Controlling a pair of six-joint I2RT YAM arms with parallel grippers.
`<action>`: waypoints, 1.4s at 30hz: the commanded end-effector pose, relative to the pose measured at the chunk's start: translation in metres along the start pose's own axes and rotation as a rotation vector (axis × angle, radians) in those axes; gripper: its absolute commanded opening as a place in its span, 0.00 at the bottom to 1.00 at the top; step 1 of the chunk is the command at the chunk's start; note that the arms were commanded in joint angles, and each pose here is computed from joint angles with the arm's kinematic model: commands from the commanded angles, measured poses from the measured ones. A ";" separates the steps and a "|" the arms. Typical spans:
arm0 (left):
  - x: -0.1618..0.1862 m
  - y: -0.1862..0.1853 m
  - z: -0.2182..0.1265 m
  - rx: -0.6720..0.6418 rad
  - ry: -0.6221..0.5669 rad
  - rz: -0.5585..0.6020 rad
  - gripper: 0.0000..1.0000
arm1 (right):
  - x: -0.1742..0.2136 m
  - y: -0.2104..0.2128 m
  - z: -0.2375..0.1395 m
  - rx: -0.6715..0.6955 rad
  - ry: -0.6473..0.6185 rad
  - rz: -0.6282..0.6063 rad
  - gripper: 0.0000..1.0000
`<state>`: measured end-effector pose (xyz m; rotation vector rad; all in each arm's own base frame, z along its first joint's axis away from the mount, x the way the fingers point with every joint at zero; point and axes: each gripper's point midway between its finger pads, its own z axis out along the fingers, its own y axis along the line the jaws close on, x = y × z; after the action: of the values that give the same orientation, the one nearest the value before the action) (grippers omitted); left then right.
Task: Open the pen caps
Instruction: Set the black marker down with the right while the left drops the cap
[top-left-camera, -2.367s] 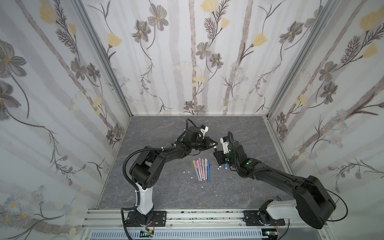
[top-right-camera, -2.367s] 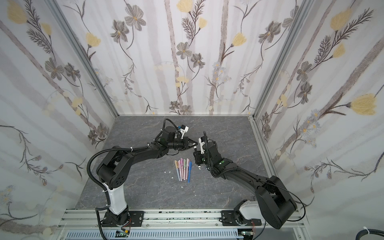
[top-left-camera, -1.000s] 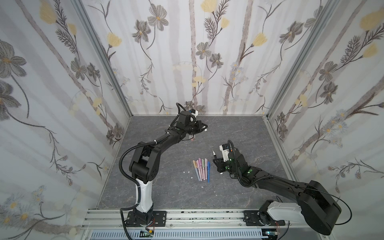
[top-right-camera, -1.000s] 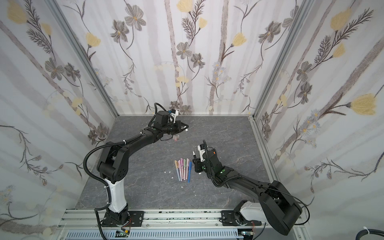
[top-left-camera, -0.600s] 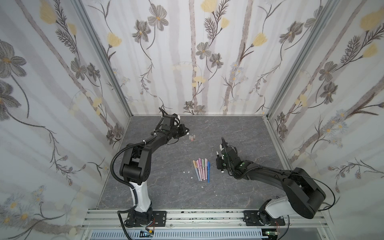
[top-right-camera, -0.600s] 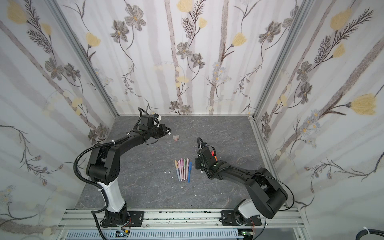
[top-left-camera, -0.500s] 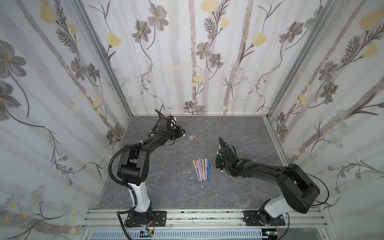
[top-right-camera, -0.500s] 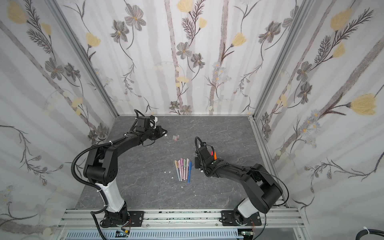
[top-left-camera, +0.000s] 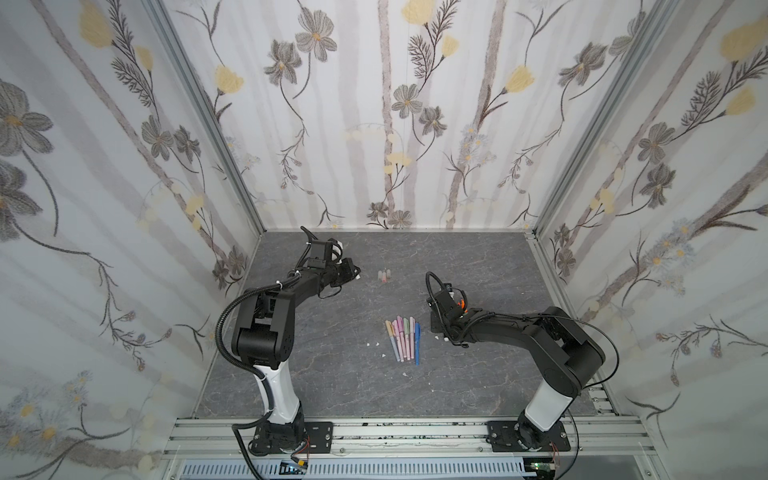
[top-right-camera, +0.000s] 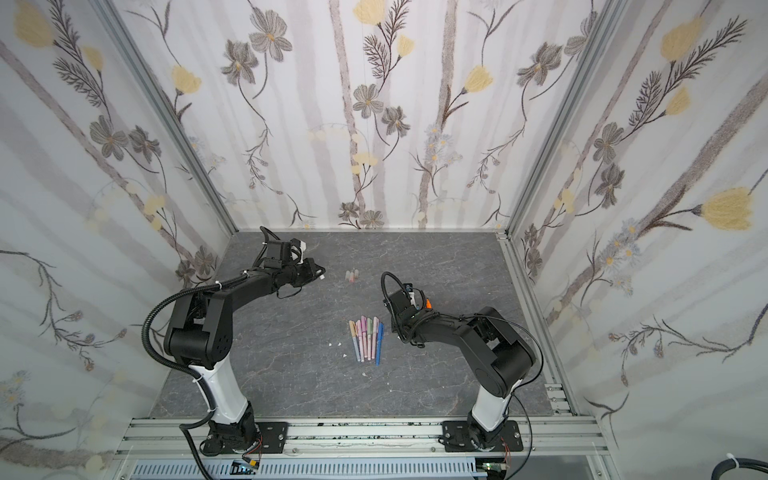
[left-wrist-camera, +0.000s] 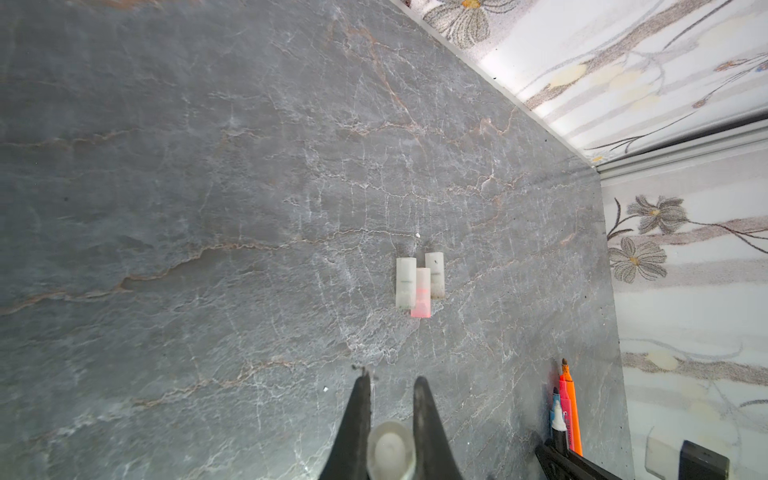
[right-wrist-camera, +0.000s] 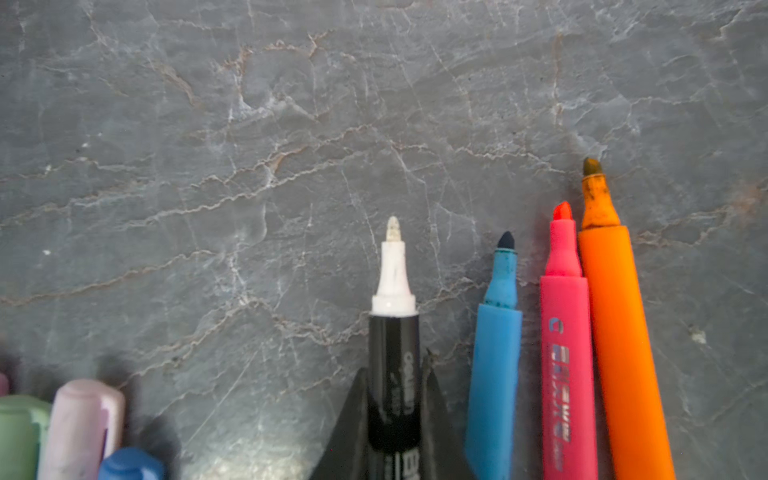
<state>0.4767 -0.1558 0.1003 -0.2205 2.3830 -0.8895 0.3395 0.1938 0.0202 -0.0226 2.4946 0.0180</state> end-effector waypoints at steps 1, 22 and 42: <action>-0.004 -0.004 0.002 0.021 -0.015 0.022 0.00 | -0.001 -0.012 0.000 0.066 -0.007 -0.010 0.11; -0.002 0.000 0.007 0.022 -0.001 0.017 0.00 | -0.016 -0.018 -0.007 0.124 -0.031 -0.086 0.26; -0.009 0.003 0.076 0.040 0.067 0.020 0.00 | -0.073 0.021 -0.082 -0.158 -0.220 -0.058 0.38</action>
<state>0.5249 -0.1868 0.0583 -0.1779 2.4166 -0.9450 0.3495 0.2126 0.1263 -0.1410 2.2783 0.1635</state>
